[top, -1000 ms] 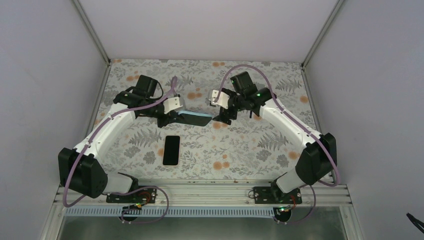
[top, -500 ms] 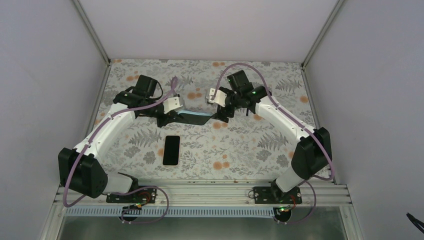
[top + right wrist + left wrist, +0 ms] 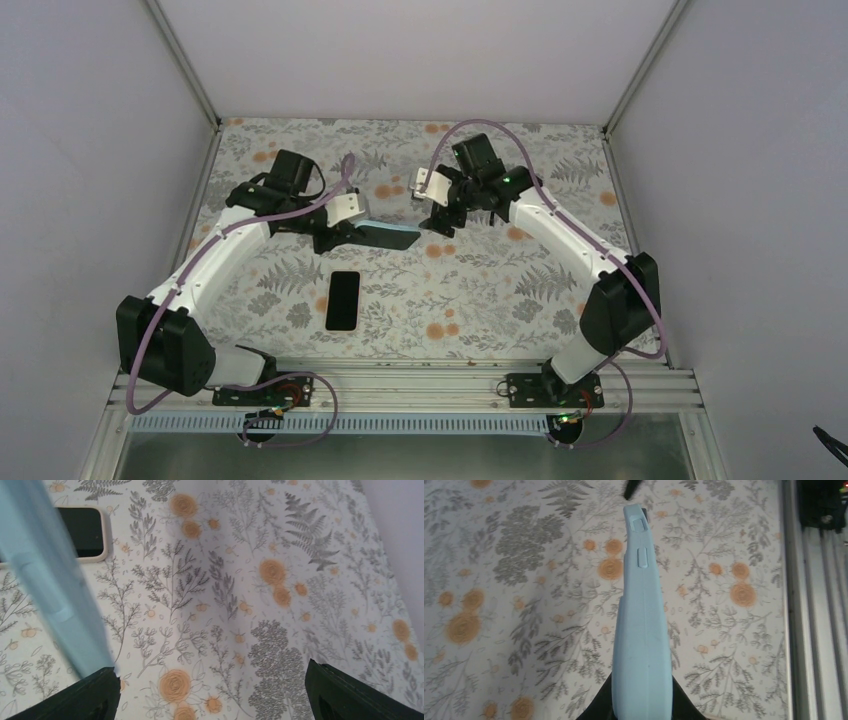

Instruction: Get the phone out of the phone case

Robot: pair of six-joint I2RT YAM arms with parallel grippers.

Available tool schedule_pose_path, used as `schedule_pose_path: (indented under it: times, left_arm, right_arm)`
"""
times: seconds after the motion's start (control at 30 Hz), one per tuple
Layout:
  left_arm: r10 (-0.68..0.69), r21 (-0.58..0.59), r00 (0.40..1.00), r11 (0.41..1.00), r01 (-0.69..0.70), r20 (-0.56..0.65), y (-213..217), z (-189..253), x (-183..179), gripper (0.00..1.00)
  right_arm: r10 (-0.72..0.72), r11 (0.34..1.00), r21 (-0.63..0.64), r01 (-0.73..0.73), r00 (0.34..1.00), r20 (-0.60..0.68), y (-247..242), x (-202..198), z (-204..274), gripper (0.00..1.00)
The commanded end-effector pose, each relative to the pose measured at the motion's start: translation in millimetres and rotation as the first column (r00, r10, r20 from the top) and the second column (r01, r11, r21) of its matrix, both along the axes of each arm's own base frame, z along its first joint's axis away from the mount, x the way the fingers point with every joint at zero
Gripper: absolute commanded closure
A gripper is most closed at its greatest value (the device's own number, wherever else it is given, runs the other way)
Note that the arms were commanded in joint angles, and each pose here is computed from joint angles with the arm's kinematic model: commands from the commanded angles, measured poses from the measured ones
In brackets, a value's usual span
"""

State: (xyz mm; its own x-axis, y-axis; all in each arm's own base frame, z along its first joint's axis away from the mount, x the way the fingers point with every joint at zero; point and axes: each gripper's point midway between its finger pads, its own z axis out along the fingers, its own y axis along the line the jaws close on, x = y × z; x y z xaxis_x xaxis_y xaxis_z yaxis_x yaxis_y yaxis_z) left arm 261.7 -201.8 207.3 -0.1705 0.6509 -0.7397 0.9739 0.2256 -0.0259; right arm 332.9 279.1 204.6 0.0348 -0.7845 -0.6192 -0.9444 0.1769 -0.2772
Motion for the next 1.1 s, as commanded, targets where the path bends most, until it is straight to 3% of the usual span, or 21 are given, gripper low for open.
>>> schedule_pose_path:
  times: [0.0, 0.53, 1.07]
  left_arm:
    - [-0.076, -0.068, 0.997, 0.995, 0.078, 0.034, -9, 16, -17, 0.98]
    - [-0.066, -0.043, 0.996, 0.997, 0.069, 0.054, -6, 13, -13, 0.98]
    - [-0.071, -0.047, 0.996, 0.996, 0.073, 0.045, -7, 11, -16, 0.98]
  right_arm:
    - [-0.003, 1.000, 0.023, 0.001, 0.998, 0.064, 5, 14, 18, 0.05]
    - [0.112, 0.994, 0.008, -0.112, 0.991, -0.066, -5, -35, 7, 0.06]
    - [0.097, 0.995, 0.021, -0.096, 0.993, -0.065, 4, -23, -4, 0.07]
